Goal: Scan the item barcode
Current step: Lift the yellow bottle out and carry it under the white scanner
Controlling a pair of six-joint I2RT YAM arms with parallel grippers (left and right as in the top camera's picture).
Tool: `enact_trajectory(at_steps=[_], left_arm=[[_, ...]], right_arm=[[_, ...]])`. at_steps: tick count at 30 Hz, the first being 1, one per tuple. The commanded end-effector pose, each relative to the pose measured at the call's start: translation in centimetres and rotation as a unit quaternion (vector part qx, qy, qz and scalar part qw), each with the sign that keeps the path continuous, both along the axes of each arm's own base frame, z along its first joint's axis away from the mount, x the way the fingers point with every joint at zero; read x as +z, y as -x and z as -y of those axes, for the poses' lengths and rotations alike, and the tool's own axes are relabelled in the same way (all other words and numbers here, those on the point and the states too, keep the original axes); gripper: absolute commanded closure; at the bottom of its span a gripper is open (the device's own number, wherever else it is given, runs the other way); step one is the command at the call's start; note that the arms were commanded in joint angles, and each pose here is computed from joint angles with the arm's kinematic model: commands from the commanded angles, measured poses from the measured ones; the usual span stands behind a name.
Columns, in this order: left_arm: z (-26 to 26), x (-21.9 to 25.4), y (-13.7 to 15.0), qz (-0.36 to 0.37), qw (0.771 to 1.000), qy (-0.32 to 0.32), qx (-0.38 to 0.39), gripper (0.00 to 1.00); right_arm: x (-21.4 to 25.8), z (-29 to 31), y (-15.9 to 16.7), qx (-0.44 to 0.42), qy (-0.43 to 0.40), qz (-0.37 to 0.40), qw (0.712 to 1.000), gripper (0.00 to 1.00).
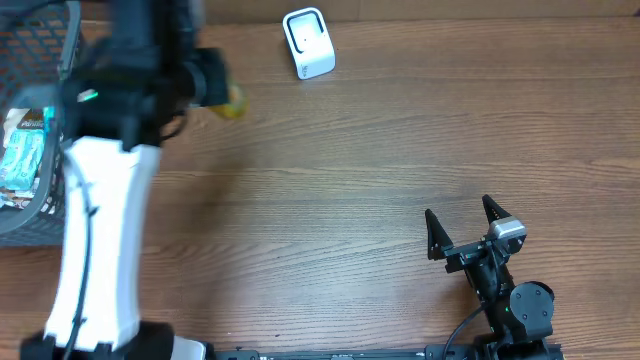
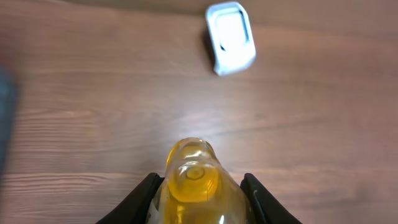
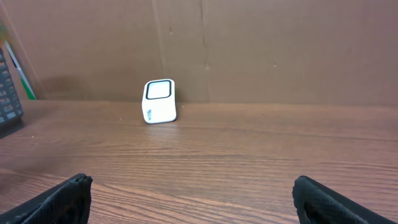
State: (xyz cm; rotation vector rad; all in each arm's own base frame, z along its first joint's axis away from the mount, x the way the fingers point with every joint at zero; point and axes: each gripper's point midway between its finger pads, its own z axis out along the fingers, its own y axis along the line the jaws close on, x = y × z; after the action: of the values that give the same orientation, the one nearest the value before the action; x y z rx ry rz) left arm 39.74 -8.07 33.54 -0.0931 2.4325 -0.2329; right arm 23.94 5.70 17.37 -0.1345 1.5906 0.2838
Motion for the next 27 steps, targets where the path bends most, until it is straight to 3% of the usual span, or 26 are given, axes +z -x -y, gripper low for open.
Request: enact_trajectory(at_steps=[1,12,18,27], left_arm=[[4.8,-3.0,-0.6,-0.038,0.999,0.001,-0.008,0.76],[18.0,-12.6,0.4,-0.112,0.994,-0.015,-0.006,0.71],[21.3,-16.2,1.7,-0.107,0.992,-0.053,0.037,0.75],[25.1,-19.2,2.3,-0.102,0.993,-0.061,0.015,0.73]], right_arm=[[-0.2,0.2,-0.1,-0.006,0.002,0.001,1.000,0.00],[-0.2,0.2,-0.1,-0.006,0.002,0.001,1.000,0.00],[-0.2,0.2,-0.1,-0.006,0.002,0.001,1.000,0.00],[-0.2,0.2,-0.1,-0.006,0.002,0.001,1.000,0.00]])
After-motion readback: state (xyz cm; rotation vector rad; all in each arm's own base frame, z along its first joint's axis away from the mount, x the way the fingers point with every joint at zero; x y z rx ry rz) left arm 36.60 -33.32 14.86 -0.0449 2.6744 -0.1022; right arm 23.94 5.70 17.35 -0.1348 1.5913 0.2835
